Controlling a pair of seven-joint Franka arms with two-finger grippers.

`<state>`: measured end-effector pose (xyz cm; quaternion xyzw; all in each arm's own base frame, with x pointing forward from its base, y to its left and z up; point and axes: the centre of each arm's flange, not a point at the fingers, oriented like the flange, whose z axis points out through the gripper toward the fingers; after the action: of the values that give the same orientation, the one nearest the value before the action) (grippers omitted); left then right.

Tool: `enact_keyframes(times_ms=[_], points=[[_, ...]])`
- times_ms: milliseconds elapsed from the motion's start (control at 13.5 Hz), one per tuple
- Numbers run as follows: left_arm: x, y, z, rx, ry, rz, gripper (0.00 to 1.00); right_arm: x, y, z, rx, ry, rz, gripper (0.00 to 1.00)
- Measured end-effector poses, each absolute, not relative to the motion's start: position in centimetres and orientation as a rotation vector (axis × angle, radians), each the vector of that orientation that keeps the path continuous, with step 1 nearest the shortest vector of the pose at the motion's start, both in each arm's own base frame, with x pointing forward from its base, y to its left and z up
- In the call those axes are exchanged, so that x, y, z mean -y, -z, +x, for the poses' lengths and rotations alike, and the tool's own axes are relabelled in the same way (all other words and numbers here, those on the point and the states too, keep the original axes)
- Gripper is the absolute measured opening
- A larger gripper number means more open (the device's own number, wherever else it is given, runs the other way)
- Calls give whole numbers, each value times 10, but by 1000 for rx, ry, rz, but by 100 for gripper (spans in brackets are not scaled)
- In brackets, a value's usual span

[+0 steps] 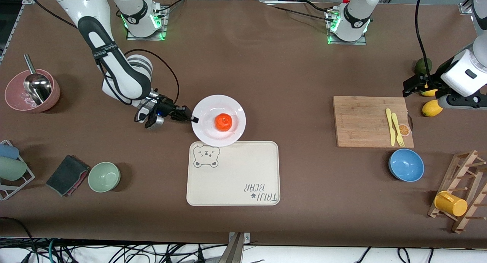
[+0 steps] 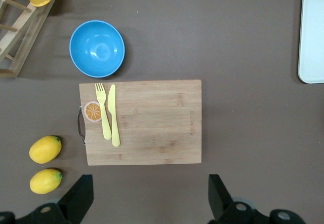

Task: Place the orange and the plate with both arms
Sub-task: 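Slide the plate with the right gripper onto the bear tray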

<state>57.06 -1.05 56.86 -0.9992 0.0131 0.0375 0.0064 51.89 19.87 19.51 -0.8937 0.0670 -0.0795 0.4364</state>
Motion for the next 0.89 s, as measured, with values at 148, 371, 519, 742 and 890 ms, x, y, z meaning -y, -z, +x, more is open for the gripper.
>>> enact_keyframes(times_ms=[148, 371, 519, 742, 890], points=[[10, -568, 571, -41, -119, -3126, 100, -204, -208, 543, -224, 204, -2189, 5], [11, -567, 571, -41, -120, -3126, 100, -212, -210, 588, -260, 190, -2161, 5], [10, -567, 571, -41, -121, -3126, 100, -216, -197, 619, -281, 184, -2141, 5], [11, -567, 571, -41, -122, -3126, 100, -224, -172, 653, -279, 195, -2116, 5], [11, -566, 571, -42, -125, -3126, 100, -223, -156, 667, -276, 209, -2117, 5]])
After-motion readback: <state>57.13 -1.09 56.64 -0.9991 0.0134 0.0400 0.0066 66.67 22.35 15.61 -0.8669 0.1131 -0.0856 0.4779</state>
